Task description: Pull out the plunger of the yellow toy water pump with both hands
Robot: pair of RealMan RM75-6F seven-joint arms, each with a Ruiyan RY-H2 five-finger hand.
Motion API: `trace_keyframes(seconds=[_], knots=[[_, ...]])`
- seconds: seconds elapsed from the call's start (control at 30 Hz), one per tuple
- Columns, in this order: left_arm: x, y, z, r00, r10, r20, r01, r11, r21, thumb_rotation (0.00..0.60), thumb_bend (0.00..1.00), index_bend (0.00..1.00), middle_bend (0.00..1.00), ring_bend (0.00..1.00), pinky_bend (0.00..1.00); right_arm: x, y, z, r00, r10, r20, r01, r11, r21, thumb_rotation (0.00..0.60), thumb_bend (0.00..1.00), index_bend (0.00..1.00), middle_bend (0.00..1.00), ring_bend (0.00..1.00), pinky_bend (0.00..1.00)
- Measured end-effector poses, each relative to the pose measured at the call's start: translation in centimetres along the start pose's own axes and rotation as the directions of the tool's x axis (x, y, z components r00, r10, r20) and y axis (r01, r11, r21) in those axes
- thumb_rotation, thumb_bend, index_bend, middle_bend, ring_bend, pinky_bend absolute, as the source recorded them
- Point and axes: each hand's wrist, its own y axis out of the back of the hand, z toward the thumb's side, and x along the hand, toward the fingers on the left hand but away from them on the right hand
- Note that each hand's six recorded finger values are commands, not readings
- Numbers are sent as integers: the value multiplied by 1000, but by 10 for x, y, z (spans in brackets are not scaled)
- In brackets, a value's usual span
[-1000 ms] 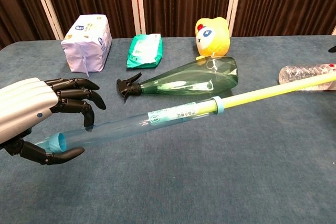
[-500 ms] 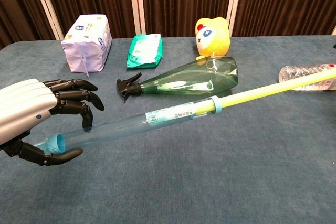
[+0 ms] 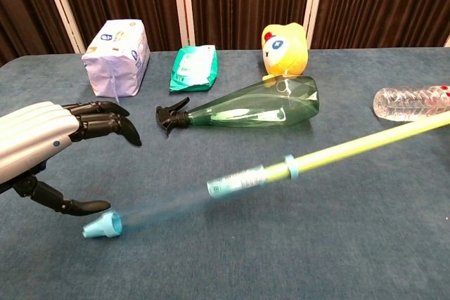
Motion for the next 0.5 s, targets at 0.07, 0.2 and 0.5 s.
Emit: trace_keyframes(seconds=[0.07,0.2,0.5], knots=[[0,0,-2,1000,1,-6,-1,1000,-2,600,94,134,216,112,227,1,-1,-4,1000,10,14,-11,1000,15,600,461,125,0,0,17],[0,-1,-7,1000,-1,-21,1,1000,-8,600,80,96,202,112,227,3,-2,-12,998,36,45,-38,997,62,600,407,18,0,0,11],[-3,7,-29,998,14,-67,-17,999,-41,600,75,94,196,112,227,17,0,-39,986,99,132,-133,949,284,600,63,0,0,0,0]])
